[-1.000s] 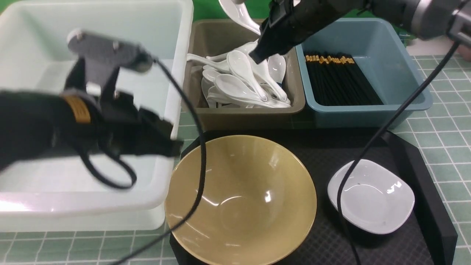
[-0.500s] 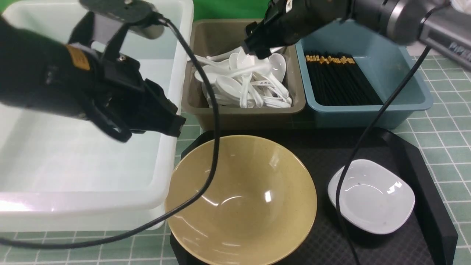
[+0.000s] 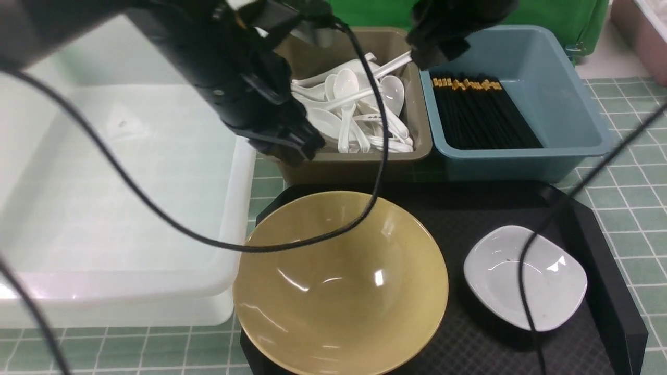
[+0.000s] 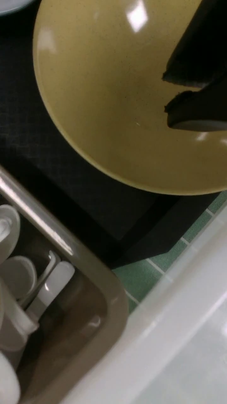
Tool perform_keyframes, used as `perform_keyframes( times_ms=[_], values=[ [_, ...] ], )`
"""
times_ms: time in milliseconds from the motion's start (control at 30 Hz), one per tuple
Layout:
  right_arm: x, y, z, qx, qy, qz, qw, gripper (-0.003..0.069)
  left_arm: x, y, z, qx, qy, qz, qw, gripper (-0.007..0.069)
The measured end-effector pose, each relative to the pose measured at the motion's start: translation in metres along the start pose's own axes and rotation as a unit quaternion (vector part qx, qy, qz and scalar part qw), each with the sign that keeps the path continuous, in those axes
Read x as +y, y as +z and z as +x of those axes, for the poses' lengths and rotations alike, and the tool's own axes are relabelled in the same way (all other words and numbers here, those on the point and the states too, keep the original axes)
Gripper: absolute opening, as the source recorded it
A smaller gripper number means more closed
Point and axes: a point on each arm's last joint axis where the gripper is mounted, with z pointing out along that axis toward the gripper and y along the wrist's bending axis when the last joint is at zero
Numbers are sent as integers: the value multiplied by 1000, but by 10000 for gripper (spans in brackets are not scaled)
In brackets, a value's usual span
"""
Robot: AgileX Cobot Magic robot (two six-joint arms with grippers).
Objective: On blue table put chopsticks spoon bowls plates into blue grey white boxes.
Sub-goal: 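Grasp the large bowl on the tray by its rim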
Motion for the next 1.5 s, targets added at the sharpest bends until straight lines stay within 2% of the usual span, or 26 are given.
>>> perform_keyframes(
  times_ms=[67, 100, 133, 233, 333, 633, 867, 1000, 1033, 1067, 1167, 1267, 1500],
  values=[
    [3, -12, 15, 10, -1, -3, 1000, 428, -7, 15, -6, 21, 25, 4, 999, 179],
    [3, -16, 16, 6, -1, -2, 1000, 426, -8, 16, -7, 23, 29, 1, 999, 187],
    [6, -20, 29, 19, -1, -5, 1000, 411, -12, 30, -9, 42, 57, -5, 998, 255],
    [12, -28, 53, 41, -2, -11, 999, 383, -11, 48, -11, 67, 86, -33, 994, 337],
    [17, -30, 72, 60, -4, -16, 998, 363, -4, 64, -12, 81, 97, -59, 990, 386],
    [21, -35, 96, 80, -9, -11, 997, 337, 6, 97, -18, 72, 96, -82, 989, 402],
    [21, -35, 96, 79, -10, -9, 997, 333, 3, 121, -13, 101, 48, -51, 992, 402],
    [21, -35, 96, 79, -12, -9, 997, 332, 1, 131, -11, 114, 27, -35, 992, 378],
    [20, -35, 96, 79, -14, -9, 997, 329, 1, 132, -10, 119, 24, -33, 992, 339],
    [20, -35, 96, 79, -15, -9, 997, 328, 1, 132, -10, 120, 24, -32, 992, 333],
    [20, -35, 96, 79, -25, -10, 997, 289, -1, 130, -5, 145, 16, -20, 989, 221],
    [21, -35, 96, 78, -30, -14, 996, 211, -6, 122, -4, 151, -9, -2, 989, 112],
    [24, -37, 95, 71, -45, -28, 996, 50, -14, 79, -10, 102, -28, 5, 994, 13]
  ],
)
